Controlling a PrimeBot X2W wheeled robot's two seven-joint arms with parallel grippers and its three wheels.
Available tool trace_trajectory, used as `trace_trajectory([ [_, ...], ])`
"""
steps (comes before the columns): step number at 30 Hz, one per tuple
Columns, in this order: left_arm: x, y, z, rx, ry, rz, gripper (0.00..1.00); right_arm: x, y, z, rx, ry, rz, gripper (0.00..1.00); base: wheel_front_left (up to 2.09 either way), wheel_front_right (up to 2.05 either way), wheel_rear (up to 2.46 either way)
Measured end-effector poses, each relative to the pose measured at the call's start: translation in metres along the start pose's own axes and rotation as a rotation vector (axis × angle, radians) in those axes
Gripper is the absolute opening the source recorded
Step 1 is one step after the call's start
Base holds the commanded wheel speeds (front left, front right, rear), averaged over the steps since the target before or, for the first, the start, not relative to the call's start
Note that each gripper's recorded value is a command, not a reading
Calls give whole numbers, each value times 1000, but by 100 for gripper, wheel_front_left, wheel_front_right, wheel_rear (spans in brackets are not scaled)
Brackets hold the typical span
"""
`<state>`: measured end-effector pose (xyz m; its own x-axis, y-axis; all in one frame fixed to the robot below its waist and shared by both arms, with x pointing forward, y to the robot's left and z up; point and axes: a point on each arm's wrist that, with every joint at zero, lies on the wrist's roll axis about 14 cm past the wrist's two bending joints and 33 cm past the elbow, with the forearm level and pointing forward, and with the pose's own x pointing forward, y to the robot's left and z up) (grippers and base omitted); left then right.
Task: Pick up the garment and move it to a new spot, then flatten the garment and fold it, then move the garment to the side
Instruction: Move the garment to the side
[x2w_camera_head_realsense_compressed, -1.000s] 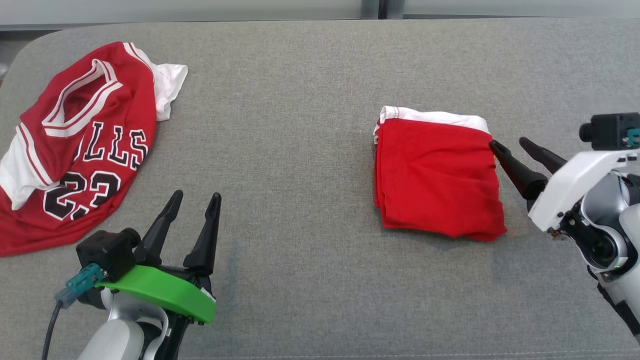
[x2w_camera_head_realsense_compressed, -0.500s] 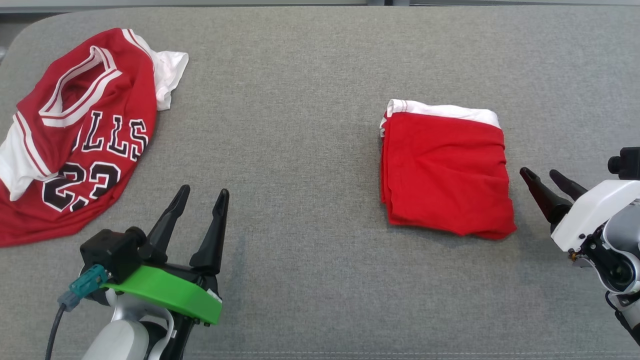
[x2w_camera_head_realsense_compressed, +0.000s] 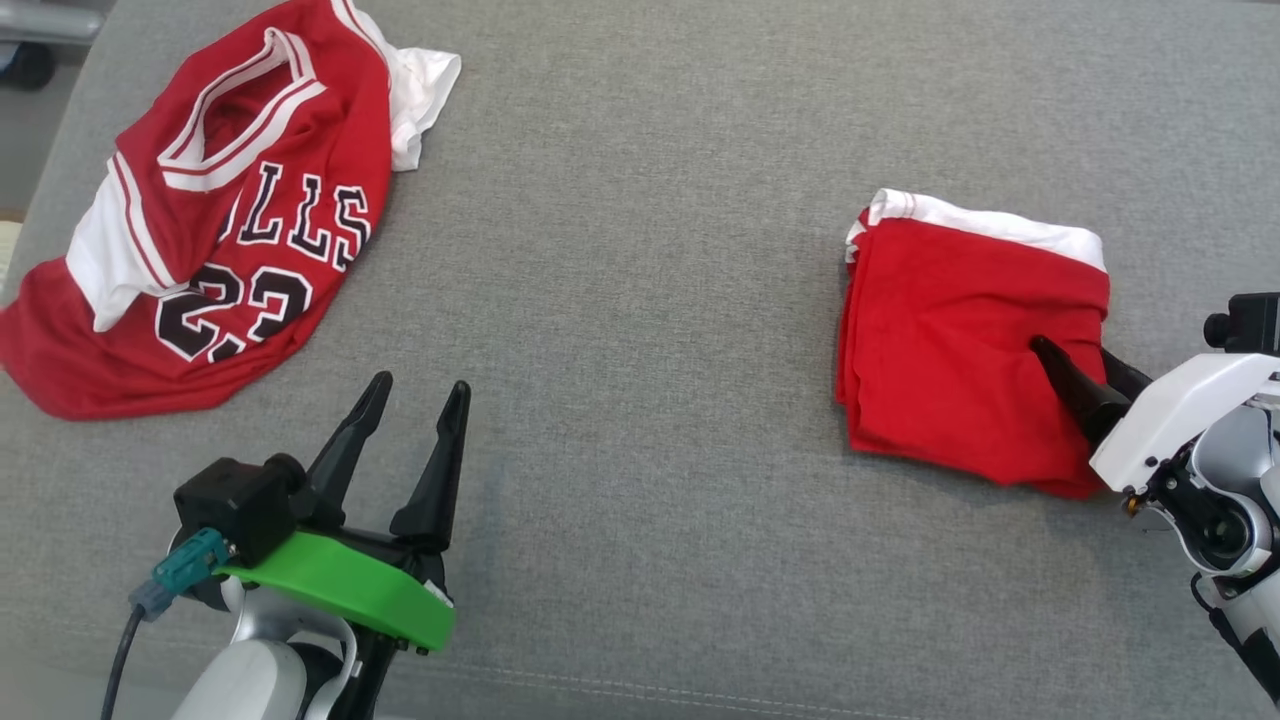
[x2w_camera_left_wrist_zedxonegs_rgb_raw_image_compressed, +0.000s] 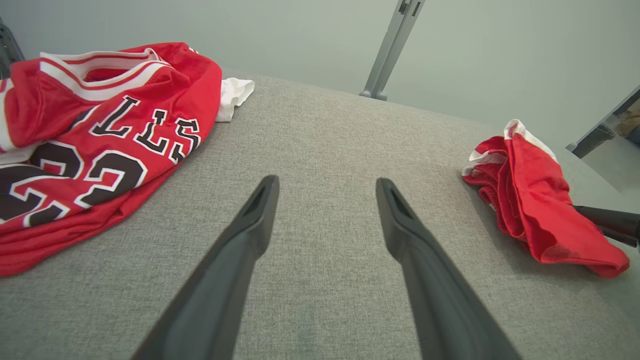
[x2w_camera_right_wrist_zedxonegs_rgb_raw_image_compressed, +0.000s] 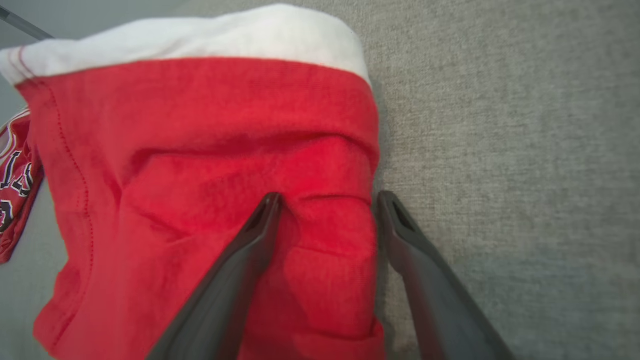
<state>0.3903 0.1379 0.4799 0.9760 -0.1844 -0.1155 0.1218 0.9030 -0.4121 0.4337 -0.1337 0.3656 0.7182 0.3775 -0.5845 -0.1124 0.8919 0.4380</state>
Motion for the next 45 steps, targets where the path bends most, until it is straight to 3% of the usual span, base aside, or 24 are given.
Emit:
trace_trajectory([
  [3,-3,6,1,2,-2,23,100,8,5,-2,-2,22,17,100,0,0,0],
  [4,-4,8,1,2,-3,30,100,10,8,-2,-1,25,26,89,0,0,0],
  [6,-6,12,3,4,-8,44,100,15,16,-2,-11,35,56,9,0,0,0],
  [7,-7,14,3,5,-9,49,100,17,21,-1,-14,35,72,0,0,0,0],
  [17,-4,17,4,1,-17,60,100,24,29,18,-68,33,108,0,0,0,0],
  [29,12,5,-8,-5,15,5,100,20,10,35,-81,10,56,0,0,0,0],
  [39,33,-18,-20,-6,55,-92,100,3,-25,33,-43,2,-31,0,0,0,0],
  [45,53,-34,-29,3,91,-169,100,-6,-55,50,-48,-26,-111,0,0,0,0],
])
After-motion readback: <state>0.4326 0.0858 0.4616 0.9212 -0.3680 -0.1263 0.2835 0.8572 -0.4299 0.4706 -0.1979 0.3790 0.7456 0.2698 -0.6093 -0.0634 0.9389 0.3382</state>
